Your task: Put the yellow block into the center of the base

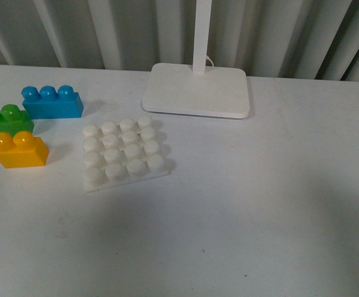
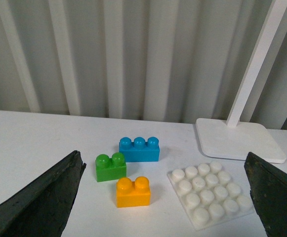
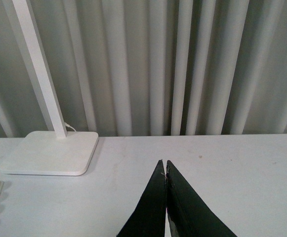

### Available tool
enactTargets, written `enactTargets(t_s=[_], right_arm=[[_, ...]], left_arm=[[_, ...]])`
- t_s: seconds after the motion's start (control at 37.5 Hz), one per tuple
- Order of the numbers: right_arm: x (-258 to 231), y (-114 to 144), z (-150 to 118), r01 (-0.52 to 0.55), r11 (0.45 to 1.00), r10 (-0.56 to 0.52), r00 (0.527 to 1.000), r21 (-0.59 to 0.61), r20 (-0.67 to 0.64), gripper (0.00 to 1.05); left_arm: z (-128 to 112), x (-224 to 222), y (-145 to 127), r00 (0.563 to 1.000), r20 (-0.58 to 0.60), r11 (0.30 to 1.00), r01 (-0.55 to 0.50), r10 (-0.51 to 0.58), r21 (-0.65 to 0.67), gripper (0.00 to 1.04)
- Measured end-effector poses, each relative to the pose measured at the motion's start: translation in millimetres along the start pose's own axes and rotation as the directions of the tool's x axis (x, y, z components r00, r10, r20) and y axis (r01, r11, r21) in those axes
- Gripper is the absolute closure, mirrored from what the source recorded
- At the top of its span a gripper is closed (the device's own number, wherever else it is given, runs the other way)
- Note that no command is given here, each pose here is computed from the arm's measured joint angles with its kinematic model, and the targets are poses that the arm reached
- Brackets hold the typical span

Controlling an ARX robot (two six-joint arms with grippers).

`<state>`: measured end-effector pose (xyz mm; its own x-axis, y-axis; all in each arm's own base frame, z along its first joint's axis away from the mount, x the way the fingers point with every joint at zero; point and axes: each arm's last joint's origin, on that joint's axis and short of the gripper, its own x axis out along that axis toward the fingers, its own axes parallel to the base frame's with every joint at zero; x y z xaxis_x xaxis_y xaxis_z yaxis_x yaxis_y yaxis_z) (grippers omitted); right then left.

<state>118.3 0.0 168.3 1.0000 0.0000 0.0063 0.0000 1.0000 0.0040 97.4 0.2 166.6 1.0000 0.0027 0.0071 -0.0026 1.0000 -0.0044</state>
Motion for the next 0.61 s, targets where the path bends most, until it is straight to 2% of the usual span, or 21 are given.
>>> enactTargets(t_s=[0.4, 0.48, 0.61], right_arm=[[-10.0, 0.0, -0.2, 0.0, 1.0, 0.0, 1.0, 0.0, 0.002, 1.04], [-17.1, 0.0, -4.7, 0.0, 1.0, 0.0, 0.999, -0.001, -0.034, 1.04], [-20.7, 0.0, -2.7, 0.0, 1.0, 0.0, 1.0, 0.0, -0.002, 1.04]], left_arm=[[0.0, 0.0, 0.0, 1.0, 0.0, 1.0, 0.0, 0.0, 0.0, 0.06], [0.0, 0.0, 0.0, 1.0, 0.0, 1.0, 0.0, 0.0, 0.0, 0.06], [0.0, 0.0, 0.0, 1.0, 0.0, 1.0, 0.0, 0.0, 0.0, 0.06]])
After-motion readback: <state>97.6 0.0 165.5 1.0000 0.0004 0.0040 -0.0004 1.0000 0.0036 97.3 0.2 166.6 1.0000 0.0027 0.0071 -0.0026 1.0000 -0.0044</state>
